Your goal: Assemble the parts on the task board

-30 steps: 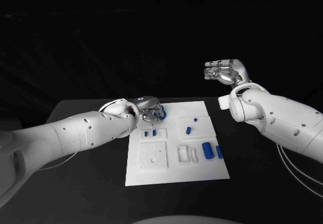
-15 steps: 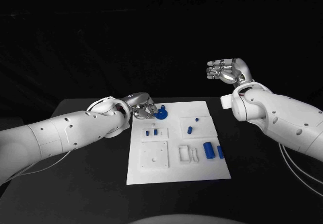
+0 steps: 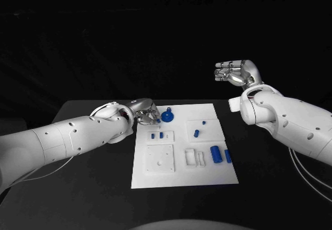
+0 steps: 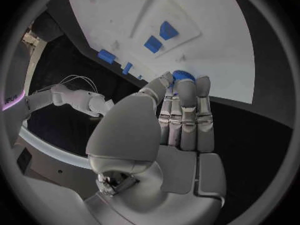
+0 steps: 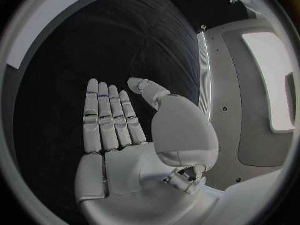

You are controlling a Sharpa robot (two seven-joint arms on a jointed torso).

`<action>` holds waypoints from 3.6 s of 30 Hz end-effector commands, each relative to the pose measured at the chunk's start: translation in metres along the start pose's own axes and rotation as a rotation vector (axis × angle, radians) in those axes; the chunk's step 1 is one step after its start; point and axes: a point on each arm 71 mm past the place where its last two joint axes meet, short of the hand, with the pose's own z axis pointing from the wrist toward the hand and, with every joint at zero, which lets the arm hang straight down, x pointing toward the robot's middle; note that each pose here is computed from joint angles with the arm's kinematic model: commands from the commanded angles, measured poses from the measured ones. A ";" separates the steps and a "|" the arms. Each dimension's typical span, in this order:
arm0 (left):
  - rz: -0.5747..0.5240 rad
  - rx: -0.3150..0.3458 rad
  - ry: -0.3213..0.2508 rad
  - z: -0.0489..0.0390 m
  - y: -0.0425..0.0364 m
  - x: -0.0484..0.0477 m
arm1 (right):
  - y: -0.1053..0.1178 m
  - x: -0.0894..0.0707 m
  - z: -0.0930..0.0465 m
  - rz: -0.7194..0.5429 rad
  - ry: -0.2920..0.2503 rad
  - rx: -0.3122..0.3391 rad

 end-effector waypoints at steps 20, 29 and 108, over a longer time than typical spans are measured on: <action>-0.003 -0.015 0.056 0.0002 0.0048 0.0126 | 0.001 0.000 0.000 0.003 0.009 -0.010; 0.006 -0.019 0.063 0.0034 0.0047 0.0146 | 0.001 0.000 0.000 0.002 0.009 -0.011; 0.030 -0.038 0.050 0.0015 0.0141 0.0203 | -0.002 0.005 -0.001 -0.024 0.095 0.007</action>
